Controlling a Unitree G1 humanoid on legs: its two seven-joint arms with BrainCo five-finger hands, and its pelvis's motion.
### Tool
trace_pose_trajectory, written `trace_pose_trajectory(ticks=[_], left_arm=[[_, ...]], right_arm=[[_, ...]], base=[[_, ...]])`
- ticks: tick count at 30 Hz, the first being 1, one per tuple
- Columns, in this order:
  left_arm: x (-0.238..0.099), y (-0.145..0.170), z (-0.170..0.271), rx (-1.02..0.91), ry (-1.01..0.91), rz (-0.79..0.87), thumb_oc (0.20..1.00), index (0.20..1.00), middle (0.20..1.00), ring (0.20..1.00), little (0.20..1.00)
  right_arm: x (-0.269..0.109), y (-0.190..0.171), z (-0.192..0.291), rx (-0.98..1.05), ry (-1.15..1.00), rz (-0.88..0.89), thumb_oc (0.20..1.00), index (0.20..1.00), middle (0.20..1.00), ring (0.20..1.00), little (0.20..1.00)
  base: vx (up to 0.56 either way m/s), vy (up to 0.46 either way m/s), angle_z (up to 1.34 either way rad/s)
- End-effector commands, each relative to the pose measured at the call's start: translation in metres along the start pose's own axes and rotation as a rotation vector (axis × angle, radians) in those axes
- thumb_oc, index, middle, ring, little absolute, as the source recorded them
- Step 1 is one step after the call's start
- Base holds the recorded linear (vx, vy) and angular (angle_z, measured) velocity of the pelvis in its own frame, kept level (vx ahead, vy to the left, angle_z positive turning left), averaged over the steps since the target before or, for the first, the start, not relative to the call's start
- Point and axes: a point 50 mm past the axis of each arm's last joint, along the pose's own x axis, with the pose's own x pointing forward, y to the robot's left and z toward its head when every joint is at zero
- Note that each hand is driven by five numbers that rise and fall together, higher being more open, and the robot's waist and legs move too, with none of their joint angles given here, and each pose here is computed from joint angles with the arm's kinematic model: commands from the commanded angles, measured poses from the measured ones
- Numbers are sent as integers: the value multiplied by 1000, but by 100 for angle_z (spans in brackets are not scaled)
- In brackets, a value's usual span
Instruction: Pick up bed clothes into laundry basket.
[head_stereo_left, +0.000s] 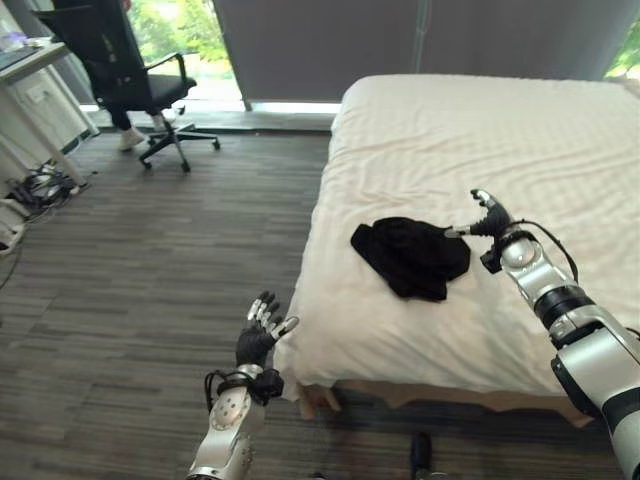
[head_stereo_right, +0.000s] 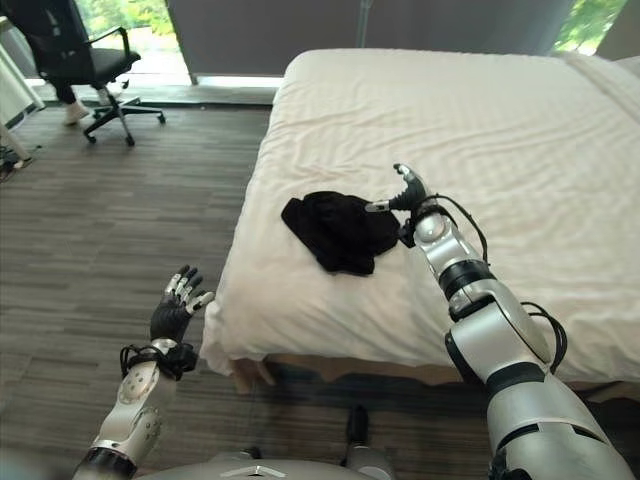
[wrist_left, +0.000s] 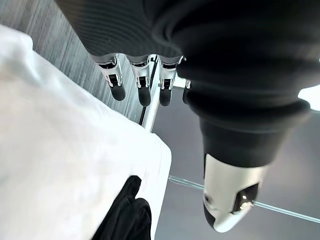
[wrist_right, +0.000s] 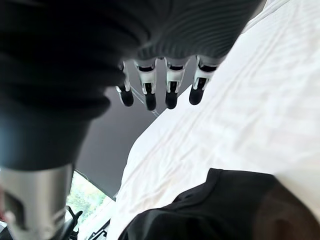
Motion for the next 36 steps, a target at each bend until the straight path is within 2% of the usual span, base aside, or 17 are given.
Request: trace_pose_trajectory(ticks=[1,3,8,12,16,17,19,20,25,29,31,35,36], left_arm=[[10,-1,39,49,-170,-65,1000,1000,1000,1000,1000],[9,3,40,50,-178,-46,1000,1000,1000,1000,1000],[10,0,54,-1,-237,-60,1000,1000,1000,1000,1000],[12,-5,58,-37,-254,-74,1000,1000,1000,1000,1000],[11,-19,47,-70,-219,-106,1000,1000,1000,1000,1000],[8,-22,42,-83,-199,-115,1000,1000,1000,1000,1000],[6,-24,41,-85,-196,-132,1000,1000,1000,1000,1000],[6,-24,41,-86,-196,-132,1000,1000,1000,1000,1000],[6,-29,48,-96,-234,-158,1000,1000,1000,1000,1000],[7,-36,51,-83,-249,-190,1000,1000,1000,1000,1000],[8,-43,48,-109,-240,-216,1000,1000,1000,1000,1000],[8,-44,48,-127,-241,-217,1000,1000,1000,1000,1000],[8,-45,46,-132,-237,-217,1000,1000,1000,1000,1000]], right_arm=[[15,-41,51,-23,-86,-144,1000,1000,1000,1000,1000],[17,-45,65,-56,-113,-163,1000,1000,1000,1000,1000],[18,-47,136,-244,-292,-190,1000,1000,1000,1000,1000],[18,-51,139,-244,-286,-204,1000,1000,1000,1000,1000],[19,-40,124,-320,-238,-173,1000,1000,1000,1000,1000],[19,-29,119,-493,-247,-131,1000,1000,1000,1000,1000],[20,-25,107,-709,-234,-94,1000,1000,1000,1000,1000],[20,-25,107,-710,-234,-94,1000,1000,1000,1000,1000],[18,-46,72,-1188,-194,-71,1000,1000,1000,1000,1000],[15,-56,52,-1310,-160,-64,1000,1000,1000,1000,1000],[14,-48,39,-1418,-133,-12,1000,1000,1000,1000,1000],[12,-40,33,-1473,-156,32,1000,1000,1000,1000,1000],[11,-30,27,-1461,-162,67,200,200,200,200,200]], base=[[-57,-21,38],[-43,-30,35],[-151,-45,22],[-106,-17,14],[-6,27,-10],[6,52,-20],[11,51,-14],[17,37,-2],[26,59,3],[4,41,-1],[7,59,-5],[14,49,-4],[18,62,0]])
